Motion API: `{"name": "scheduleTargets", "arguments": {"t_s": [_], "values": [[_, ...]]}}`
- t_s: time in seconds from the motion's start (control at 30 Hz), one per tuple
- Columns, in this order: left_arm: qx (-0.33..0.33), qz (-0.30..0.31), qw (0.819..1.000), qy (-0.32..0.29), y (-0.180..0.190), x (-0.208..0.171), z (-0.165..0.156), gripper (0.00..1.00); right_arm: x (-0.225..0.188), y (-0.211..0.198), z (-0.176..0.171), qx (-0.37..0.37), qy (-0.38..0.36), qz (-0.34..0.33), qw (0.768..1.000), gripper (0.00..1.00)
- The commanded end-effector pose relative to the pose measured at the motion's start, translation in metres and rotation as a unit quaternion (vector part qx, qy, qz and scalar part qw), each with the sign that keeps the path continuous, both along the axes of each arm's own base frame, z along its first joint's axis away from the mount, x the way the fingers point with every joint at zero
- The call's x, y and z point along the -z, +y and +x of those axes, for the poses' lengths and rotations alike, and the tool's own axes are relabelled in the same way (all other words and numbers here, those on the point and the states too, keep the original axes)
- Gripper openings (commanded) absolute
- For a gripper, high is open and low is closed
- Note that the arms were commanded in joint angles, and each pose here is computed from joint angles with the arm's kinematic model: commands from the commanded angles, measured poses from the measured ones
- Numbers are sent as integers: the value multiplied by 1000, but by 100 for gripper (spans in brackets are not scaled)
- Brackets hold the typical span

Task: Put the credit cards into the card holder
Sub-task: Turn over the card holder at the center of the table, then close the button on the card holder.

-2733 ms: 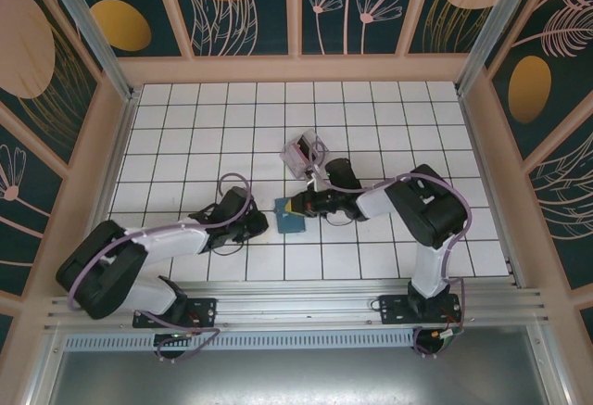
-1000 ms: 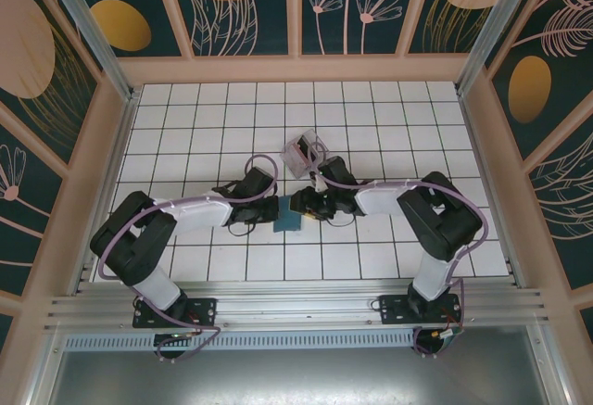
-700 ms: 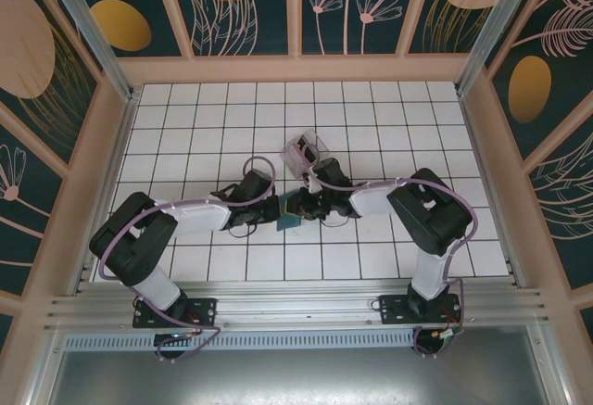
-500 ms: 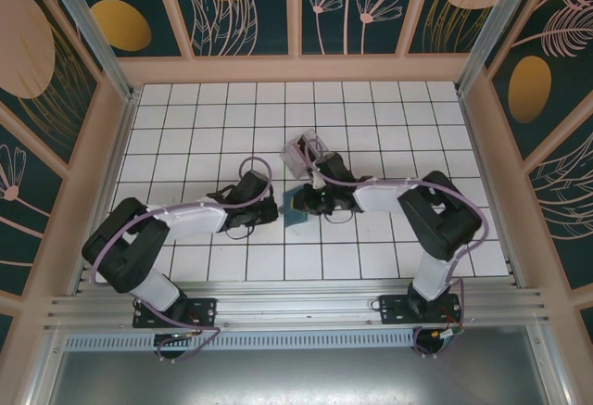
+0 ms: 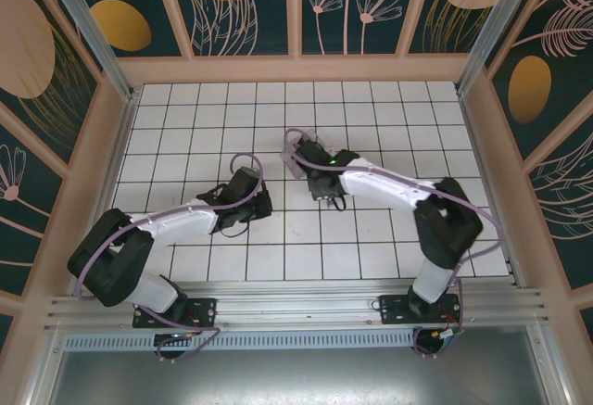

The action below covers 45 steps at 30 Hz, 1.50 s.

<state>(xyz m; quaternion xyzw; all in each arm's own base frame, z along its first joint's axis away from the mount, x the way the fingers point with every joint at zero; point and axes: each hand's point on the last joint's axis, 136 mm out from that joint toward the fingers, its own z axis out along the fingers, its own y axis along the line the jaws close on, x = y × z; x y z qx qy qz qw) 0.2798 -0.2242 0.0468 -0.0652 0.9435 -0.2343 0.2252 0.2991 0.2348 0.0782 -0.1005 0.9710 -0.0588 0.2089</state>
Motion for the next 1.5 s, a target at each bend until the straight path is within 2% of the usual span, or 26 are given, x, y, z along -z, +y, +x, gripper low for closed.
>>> {"name": "scheduleTargets", "arguments": {"t_s": [0.0, 0.1, 0.17, 0.2, 0.23, 0.3, 0.43, 0.53, 0.67, 0.8, 0.87, 1.03, 1.23, 1.3, 1.47], "values": [[-11, -53, 998, 24, 8, 11, -7, 9, 27, -15, -8, -5, 20, -113, 993, 18], [-34, -63, 997, 22, 24, 13, -8, 10, 33, 15, -9, -34, 8, -128, 991, 19], [-43, -52, 998, 14, 33, 10, -8, 10, 34, 40, -10, -54, 2, -114, 992, 29], [-47, -45, 998, 9, 37, 9, -7, 10, 36, 51, -11, -61, 5, -99, 993, 42], [-48, -40, 998, 9, 39, 9, -8, 10, 38, 65, -12, -68, 12, -71, 995, 49], [-49, -39, 998, 11, 40, 11, -8, 10, 39, 82, -12, -75, 19, -37, 996, 54], [-48, -42, 998, 17, 40, 12, -11, 10, 33, 90, -12, -81, 9, -32, 996, 61], [-48, -43, 998, 13, 40, 11, -10, 10, 20, 94, -14, -85, 3, 1, 996, 62], [-18, -72, 997, 0, 24, -2, -3, 12, -22, 101, -15, -83, -16, 112, 990, 62], [20, -107, 994, 9, 0, -7, 3, 13, -47, 81, -2, -62, -21, 219, 974, 60], [28, -110, 993, 11, -8, -8, 8, 13, -43, 61, 4, -46, -4, 267, 963, 59], [40, -105, 994, 11, -23, -13, 24, 13, -7, 20, 4, -2, 42, 338, 940, 56], [60, -93, 994, 25, -46, -9, 36, 14, 7, 13, -2, 21, 86, 463, 882, 56], [70, -92, 993, 27, -56, -9, 39, 14, 9, 16, -5, 17, 93, 480, 872, 55], [79, -80, 993, 48, -71, 9, 44, 14, 25, 19, -10, 17, 120, 488, 864, 55]]}}
